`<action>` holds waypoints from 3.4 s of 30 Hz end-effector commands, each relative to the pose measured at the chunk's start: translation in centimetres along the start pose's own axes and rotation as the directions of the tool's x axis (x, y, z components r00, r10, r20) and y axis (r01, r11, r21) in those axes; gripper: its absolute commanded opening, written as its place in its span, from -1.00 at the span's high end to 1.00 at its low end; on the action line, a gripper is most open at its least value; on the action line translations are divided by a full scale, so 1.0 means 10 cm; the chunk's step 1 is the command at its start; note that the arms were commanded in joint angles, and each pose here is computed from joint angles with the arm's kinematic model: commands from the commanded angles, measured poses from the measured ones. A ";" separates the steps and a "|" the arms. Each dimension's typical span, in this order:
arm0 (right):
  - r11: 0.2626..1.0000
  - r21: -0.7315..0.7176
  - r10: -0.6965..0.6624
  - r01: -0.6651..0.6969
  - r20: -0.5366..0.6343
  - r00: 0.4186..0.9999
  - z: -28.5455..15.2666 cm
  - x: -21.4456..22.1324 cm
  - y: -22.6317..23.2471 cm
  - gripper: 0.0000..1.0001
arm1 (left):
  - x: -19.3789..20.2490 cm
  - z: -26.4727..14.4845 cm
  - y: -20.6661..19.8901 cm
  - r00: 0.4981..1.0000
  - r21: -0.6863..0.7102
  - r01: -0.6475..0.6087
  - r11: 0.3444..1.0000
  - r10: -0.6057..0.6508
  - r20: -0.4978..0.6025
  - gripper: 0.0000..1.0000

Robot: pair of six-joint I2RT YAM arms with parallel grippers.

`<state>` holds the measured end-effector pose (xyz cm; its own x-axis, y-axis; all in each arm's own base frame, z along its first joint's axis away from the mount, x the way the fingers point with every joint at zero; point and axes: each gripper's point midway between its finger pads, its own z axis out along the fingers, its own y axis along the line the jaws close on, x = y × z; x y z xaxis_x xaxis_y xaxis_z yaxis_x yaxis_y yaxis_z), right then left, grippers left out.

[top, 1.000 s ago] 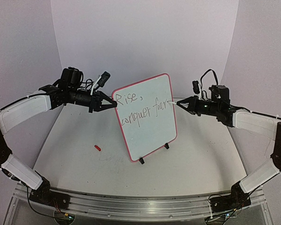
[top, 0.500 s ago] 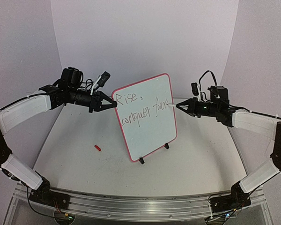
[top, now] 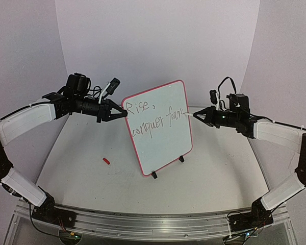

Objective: Write a sentence on the whiteboard
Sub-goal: Write a sentence on the whiteboard, then move the pen cap to the center of the board.

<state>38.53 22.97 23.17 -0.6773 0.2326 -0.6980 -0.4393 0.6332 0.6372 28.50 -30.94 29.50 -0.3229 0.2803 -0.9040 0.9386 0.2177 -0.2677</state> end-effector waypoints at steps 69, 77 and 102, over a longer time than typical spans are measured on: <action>0.998 0.042 -0.044 0.042 0.045 0.998 -0.09 -0.11 -0.02 1.00 | 0.60 0.21 -0.14 0.976 0.058 0.120 0.991 -0.107 -0.190 1.00; 0.998 0.023 -0.053 0.052 0.055 0.997 -0.15 -0.14 0.06 1.00 | 0.59 0.21 -0.14 0.976 0.056 0.121 0.991 -0.108 -0.190 1.00; 0.986 0.049 -0.166 0.159 0.230 0.959 -0.79 -0.35 0.42 1.00 | 0.50 0.03 -0.05 0.984 -0.095 0.096 0.991 -0.108 -0.140 -0.34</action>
<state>34.96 19.60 29.10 -0.5038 0.2799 -0.8172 -0.4881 0.6882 0.5367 26.62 -30.71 23.70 -0.4466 0.4056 -0.7976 0.8904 0.2897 -0.3512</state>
